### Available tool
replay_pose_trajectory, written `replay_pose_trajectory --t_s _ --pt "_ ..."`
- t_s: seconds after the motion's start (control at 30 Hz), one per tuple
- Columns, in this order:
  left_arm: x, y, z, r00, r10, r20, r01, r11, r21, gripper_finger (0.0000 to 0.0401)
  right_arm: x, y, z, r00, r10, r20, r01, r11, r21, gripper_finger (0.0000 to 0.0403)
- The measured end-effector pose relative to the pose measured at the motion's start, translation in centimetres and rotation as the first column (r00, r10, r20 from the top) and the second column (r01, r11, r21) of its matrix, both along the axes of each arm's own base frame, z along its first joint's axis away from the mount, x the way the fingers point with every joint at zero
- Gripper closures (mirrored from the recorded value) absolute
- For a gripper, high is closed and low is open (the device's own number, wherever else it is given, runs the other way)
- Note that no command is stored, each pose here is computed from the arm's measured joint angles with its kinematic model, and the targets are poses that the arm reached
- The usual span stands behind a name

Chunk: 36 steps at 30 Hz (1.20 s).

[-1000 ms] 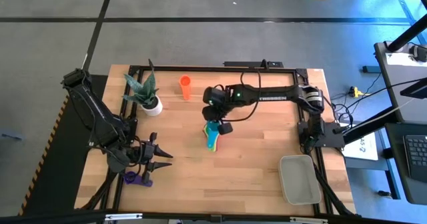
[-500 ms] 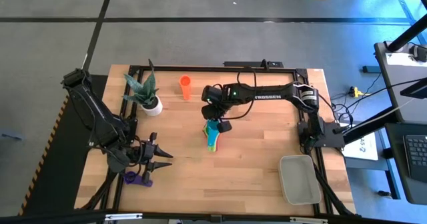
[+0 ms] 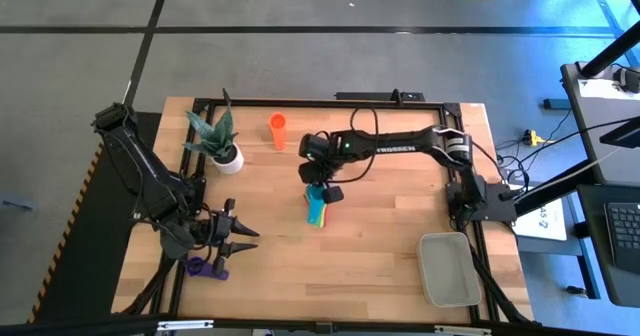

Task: Nest measuring cups in basket
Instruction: Stack the light blue measuring cup on top of the green measuring cup, then stack the orange measuring cup on top of the light blue measuring cup

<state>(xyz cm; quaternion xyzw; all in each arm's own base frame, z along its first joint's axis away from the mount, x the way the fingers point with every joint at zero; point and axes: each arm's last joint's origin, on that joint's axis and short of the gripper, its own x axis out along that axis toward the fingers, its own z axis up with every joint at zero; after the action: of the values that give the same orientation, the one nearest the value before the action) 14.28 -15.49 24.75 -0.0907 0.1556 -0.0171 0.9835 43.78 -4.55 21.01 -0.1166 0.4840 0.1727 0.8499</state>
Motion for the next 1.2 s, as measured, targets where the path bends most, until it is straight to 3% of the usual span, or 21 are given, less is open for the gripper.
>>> replay_pose_trajectory --t_s 0.23,0.83,1.07,1.2 --pt "0.0 0.0 0.0 1.000 -0.001 0.000 0.001 1.000 -0.012 0.0282 0.3 0.3 -0.9 1.000 0.013 -0.015 -0.013 1.000 -0.008 0.0374" --pt "0.0 0.0 0.0 1.000 -0.001 0.000 0.001 1.000 -0.015 0.0282 0.2 1.1 -0.8 0.999 -0.009 -0.036 0.008 0.999 -0.041 0.0273" --pt "0.0 0.0 0.0 1.000 -0.008 -0.003 0.007 1.000 -0.019 0.0282 -0.6 2.0 2.0 0.999 -0.032 0.013 0.034 0.991 -0.129 0.0266" --pt "0.0 0.0 0.0 1.000 -0.007 -0.003 0.007 1.000 -0.019 0.0282 -1.2 3.0 4.2 0.996 -0.063 0.064 0.070 0.991 -0.110 0.0266"
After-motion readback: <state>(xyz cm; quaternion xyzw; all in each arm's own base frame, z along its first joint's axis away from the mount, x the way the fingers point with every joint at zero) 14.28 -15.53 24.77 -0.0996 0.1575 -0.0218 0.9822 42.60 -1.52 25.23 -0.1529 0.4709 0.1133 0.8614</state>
